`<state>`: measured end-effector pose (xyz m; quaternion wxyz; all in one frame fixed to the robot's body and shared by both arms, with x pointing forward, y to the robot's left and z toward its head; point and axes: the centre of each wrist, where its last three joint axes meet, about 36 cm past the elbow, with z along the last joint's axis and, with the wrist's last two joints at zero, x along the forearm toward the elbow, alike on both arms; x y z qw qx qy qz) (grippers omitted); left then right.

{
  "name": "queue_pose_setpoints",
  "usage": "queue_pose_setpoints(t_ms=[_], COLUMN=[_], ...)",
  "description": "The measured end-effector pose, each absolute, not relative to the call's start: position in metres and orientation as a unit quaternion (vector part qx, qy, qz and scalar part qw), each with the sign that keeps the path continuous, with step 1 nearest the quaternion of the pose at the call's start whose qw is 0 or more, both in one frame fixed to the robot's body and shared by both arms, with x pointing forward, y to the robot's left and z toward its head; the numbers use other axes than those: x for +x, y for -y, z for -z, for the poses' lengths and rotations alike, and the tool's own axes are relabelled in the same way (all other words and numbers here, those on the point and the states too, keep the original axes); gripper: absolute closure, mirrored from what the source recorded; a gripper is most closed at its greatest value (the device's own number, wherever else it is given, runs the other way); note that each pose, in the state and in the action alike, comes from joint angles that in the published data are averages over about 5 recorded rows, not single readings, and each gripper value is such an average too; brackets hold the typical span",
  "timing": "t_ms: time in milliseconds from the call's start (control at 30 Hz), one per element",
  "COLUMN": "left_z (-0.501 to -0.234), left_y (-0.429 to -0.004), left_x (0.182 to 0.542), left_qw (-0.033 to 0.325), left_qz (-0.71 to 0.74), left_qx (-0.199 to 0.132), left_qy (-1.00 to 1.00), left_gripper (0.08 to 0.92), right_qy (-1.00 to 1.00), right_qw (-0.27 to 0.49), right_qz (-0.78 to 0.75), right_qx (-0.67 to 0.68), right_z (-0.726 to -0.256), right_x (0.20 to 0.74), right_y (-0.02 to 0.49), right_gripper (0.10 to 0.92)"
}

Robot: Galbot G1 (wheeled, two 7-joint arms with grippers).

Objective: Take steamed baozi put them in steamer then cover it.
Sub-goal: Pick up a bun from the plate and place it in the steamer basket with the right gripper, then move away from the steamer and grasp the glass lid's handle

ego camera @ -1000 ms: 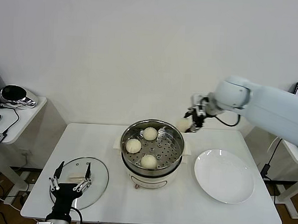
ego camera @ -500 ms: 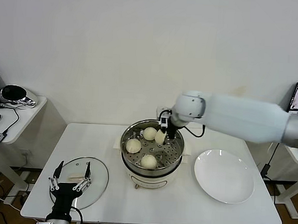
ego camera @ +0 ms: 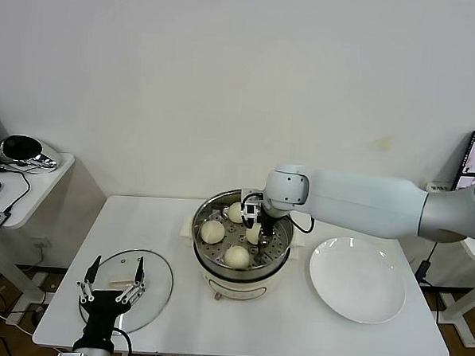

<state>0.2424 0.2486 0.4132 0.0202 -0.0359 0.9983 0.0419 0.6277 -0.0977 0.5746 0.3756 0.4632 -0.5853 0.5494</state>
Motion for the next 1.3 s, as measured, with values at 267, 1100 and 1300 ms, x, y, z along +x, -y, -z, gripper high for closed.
queue_pose_setpoints(t_ms=[267, 1100, 1300], left_z=[-0.413, -0.404, -0.399], left_y=[-0.248, -0.253, -0.254], left_x=[0.242, 0.247, 0.249], left_qw=[0.020, 0.012, 0.006], left_qz=[-0.042, -0.052, -0.064], left_qx=[-0.036, -0.036, -0.041], left_qy=[-0.998, -0.998, -0.997], left_gripper=[0.177, 0.177, 0.177], right_qy=[0.592, 0.799, 0.871], right_qw=[0.374, 0.163, 0.067], right_qz=[-0.544, -0.401, -0.317], right_qx=[0.462, 0.417, 0.368], right_z=[-0.579, -0.604, -0.571], right_x=[0.626, 0.546, 0.520], right_y=[0.103, 0.222, 0.257], right_gripper=[0.338, 0.200, 0.200])
